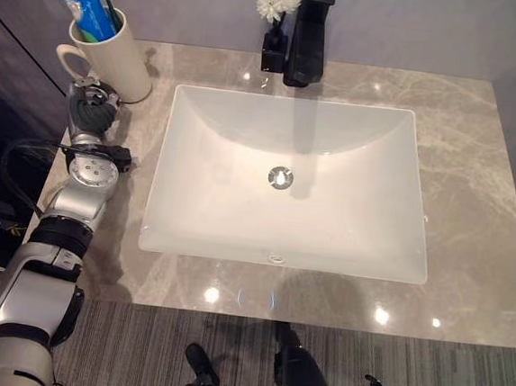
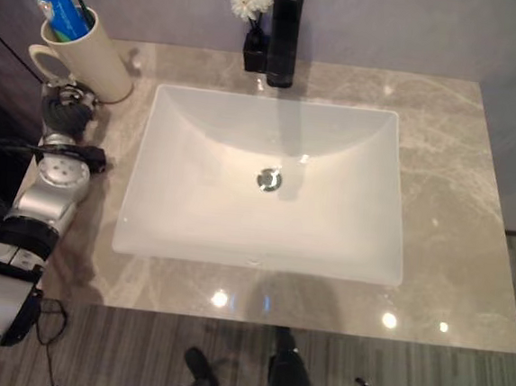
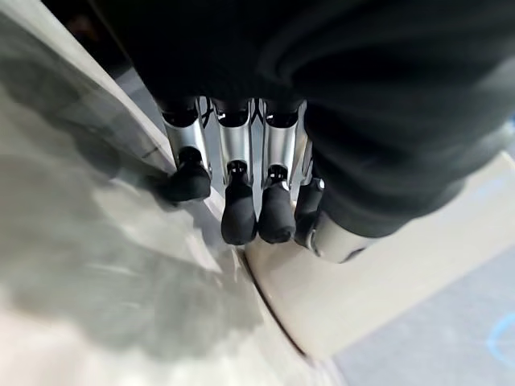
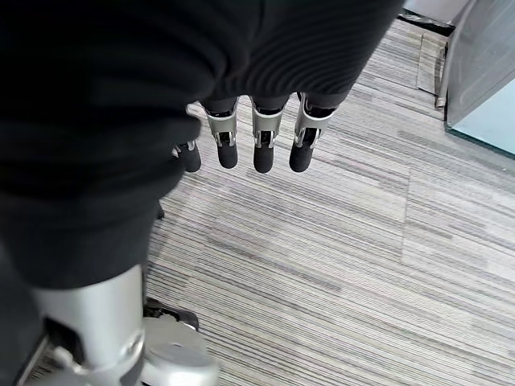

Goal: Put brush and paste in cup on sink, flatten towel.

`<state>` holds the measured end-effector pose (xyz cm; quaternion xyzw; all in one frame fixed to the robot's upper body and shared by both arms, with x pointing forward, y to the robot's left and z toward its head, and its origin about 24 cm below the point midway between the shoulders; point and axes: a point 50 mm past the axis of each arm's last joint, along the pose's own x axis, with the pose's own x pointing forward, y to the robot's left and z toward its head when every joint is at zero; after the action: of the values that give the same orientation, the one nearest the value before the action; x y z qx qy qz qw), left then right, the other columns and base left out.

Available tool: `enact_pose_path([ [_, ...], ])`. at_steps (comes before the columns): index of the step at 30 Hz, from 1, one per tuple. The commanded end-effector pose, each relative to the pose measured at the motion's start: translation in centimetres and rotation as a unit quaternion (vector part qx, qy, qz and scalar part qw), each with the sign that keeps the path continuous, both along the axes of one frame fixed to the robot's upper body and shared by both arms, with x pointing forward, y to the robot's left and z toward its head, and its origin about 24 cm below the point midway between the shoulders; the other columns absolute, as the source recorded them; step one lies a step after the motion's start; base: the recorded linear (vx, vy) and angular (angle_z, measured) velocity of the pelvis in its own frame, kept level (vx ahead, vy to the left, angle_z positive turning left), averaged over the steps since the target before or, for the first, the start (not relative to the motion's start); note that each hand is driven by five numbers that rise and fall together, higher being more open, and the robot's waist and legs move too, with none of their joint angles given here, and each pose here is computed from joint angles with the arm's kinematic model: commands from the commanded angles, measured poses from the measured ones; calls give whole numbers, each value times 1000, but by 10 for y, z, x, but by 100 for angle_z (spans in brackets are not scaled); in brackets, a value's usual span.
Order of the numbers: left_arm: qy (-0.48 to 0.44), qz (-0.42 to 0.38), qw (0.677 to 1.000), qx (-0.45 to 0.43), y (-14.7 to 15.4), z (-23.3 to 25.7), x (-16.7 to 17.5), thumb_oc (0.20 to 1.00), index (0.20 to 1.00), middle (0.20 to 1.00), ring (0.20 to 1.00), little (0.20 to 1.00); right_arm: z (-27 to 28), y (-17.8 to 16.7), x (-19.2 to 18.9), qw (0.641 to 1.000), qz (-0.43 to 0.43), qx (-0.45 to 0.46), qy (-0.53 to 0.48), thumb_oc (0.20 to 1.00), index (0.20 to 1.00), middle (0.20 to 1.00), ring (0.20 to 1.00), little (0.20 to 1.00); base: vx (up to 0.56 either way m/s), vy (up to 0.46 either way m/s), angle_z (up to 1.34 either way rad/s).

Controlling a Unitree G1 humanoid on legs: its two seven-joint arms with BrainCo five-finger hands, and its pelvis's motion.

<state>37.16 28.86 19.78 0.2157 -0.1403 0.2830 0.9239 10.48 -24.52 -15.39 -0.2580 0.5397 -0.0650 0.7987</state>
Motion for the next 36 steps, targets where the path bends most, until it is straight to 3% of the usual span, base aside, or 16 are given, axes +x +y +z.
enact_pose_path([
  [1, -22, 55, 998, -6, 21, 23, -1, 200, 200, 200, 200, 200, 4, -3, 11, 1000, -2, -12, -17, 1000, 1000, 1000, 1000, 1000, 0, 0, 0],
  [36, 30, 114, 990, 77, 35, 66, 9, 200, 200, 200, 200, 200, -1, 7, -5, 1000, 25, 11, -14, 1000, 1000, 1000, 1000, 1000, 9, 0, -3],
])
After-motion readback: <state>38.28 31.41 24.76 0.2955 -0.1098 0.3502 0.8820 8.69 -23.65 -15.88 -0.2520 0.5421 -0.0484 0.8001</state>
